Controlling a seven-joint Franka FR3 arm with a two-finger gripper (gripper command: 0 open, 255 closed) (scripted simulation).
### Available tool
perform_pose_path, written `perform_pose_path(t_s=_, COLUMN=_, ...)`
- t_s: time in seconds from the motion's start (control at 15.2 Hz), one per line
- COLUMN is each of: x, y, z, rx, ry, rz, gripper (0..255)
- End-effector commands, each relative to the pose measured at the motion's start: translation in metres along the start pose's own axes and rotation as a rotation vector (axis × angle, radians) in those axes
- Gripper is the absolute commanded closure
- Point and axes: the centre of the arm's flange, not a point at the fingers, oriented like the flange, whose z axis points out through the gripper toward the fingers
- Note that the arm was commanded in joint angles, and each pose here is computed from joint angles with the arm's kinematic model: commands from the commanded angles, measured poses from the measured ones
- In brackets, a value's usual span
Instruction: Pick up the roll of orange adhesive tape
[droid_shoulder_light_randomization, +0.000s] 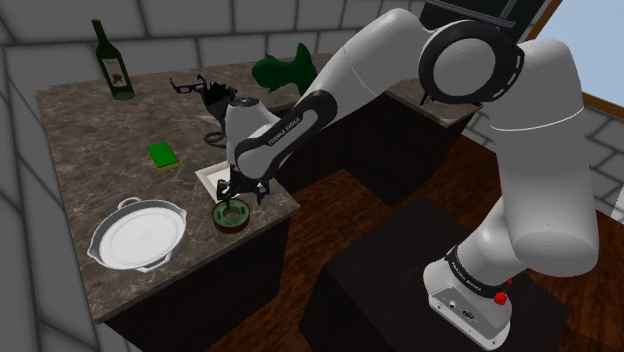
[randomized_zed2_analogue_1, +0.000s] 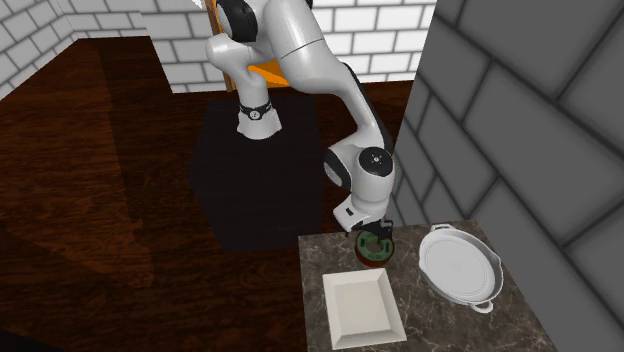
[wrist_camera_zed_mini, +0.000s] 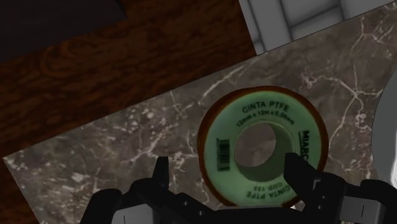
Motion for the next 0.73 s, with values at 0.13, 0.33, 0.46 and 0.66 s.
perform_pose_path(t_s=0.13, x=0.002, y=-0.001, z=0.022, rx=0.000, ry=0.001, rz=0.000, gripper=0)
perform_pose_path(t_s=0.33, x=0.003, y=0.000, z=0.031, rx=0.000, ry=0.001, rz=0.000, gripper=0)
perform_pose_path(t_s=0.46, x=0.002, y=0.000, z=0.031, rx=0.000, ry=0.001, rz=0.000, gripper=255)
perform_pose_path(t_s=0.66, x=0.002, y=0.000, z=0.031, rx=0.000, ry=0.001, rz=0.000, gripper=255)
